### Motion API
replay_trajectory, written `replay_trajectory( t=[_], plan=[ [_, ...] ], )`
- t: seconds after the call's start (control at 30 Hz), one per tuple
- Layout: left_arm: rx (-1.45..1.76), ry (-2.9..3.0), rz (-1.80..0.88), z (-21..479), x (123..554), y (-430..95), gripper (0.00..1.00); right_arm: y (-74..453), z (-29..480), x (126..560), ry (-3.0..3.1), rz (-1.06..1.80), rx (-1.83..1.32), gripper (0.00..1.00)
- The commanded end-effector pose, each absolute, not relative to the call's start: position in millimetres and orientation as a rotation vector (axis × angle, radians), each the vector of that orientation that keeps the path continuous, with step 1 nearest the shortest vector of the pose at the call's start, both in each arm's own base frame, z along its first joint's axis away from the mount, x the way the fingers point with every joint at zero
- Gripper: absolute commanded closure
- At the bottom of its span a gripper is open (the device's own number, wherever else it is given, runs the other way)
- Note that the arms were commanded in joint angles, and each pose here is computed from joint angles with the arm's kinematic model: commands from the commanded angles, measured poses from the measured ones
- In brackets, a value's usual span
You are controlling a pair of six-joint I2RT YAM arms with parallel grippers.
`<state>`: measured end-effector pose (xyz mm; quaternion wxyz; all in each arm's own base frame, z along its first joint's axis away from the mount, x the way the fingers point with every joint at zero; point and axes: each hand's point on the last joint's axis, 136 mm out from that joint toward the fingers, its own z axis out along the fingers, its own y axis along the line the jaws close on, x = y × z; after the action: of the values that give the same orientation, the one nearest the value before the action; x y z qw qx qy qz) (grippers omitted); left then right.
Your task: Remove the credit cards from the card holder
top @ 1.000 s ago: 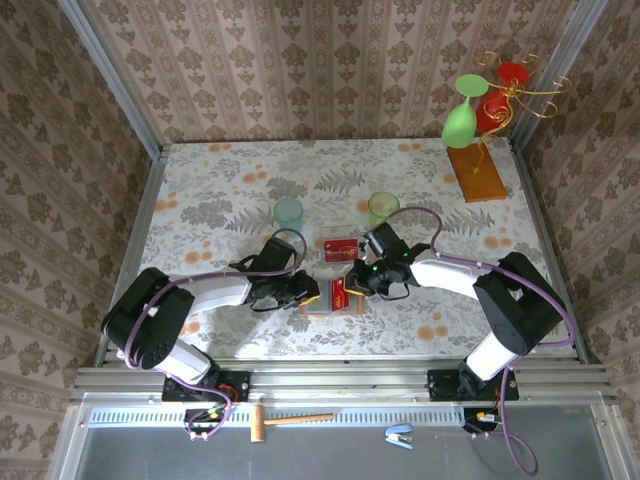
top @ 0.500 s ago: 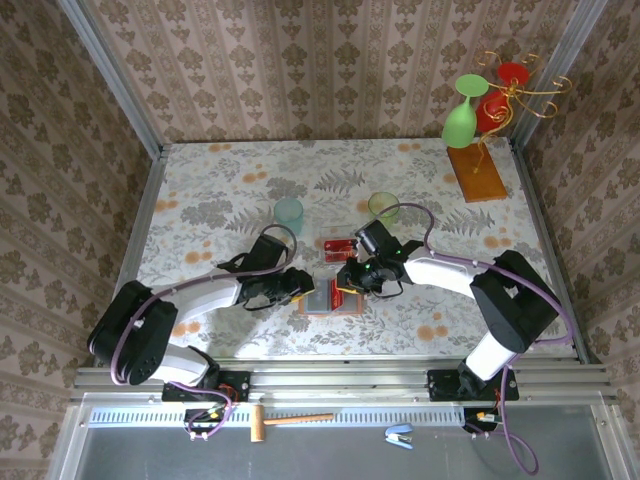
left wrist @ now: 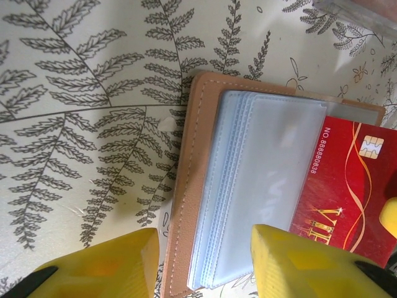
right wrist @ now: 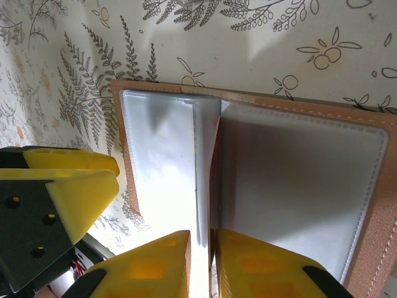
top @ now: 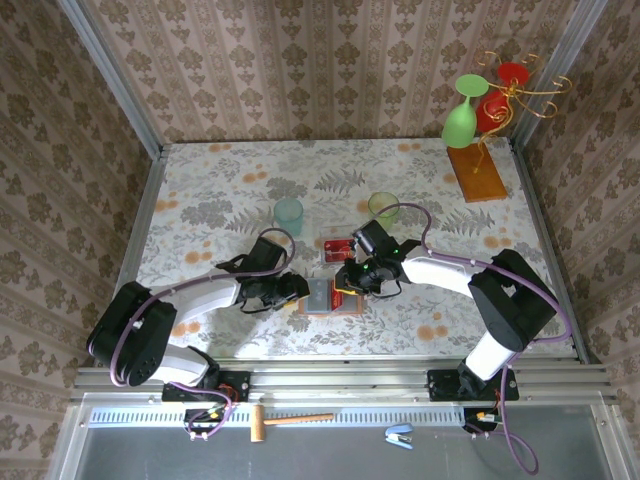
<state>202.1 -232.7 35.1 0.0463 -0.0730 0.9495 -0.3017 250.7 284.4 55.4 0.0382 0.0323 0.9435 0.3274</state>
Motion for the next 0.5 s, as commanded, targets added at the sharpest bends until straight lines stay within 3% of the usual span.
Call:
replay_trajectory(
  t=[0.0,0.47],
  plan=[
    [-0.212,2.922,-0.939,26,196,-232,0.58,285,57,252,2.911,0.974,0.1,0.82],
    [-0.204,2.926,-0.996,26,194,-245,0.67,281,57,248,2.927,0.946,0.08,0.8]
  ],
)
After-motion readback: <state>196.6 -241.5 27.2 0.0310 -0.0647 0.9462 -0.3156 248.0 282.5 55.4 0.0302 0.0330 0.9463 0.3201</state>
